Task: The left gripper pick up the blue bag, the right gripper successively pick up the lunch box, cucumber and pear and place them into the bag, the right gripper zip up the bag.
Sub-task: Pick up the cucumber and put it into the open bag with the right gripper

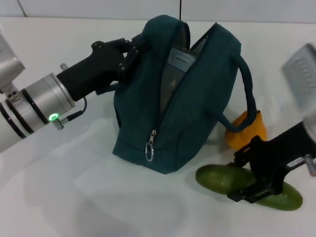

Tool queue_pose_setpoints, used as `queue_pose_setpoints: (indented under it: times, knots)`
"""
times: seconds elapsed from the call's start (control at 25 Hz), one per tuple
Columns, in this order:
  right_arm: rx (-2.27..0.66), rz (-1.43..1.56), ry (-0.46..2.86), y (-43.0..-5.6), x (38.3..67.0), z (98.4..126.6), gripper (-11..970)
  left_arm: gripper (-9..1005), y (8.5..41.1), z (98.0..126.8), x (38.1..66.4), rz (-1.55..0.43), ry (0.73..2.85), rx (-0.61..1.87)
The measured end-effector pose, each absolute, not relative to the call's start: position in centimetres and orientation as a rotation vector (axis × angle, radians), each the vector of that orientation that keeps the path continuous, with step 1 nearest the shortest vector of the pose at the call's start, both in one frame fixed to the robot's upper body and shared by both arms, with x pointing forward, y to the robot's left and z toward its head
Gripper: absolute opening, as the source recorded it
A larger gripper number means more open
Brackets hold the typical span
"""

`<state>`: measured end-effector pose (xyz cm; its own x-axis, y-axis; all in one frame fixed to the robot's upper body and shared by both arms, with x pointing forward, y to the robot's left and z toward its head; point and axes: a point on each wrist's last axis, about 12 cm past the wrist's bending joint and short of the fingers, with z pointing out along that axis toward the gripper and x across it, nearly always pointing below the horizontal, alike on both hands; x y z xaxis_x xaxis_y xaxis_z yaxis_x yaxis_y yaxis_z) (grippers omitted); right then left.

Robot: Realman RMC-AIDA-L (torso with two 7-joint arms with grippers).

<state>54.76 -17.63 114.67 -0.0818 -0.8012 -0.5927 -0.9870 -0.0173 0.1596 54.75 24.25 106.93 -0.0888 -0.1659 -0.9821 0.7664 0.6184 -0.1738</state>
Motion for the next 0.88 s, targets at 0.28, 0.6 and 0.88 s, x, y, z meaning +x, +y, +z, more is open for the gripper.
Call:
queue_pose_setpoints:
  times: [0.28, 0.6, 0.88]
  knots:
    - [-1.670, 0.997, 1.733, -22.5, 54.0, 115.9, 549, 79, 24.8, 107.2, 54.1, -0.850, 1.410, 0.506]
    - [-1.484, 1.115, 1.518, -25.5, 53.1, 115.1, 549, 79, 24.9, 107.1, 53.7, -0.860, 1.402, 0.506]
    - [-1.273, 1.069, 1.186, -25.7, 53.7, 115.9, 548, 80, 24.9, 107.1, 53.7, -0.859, 1.404, 0.510]
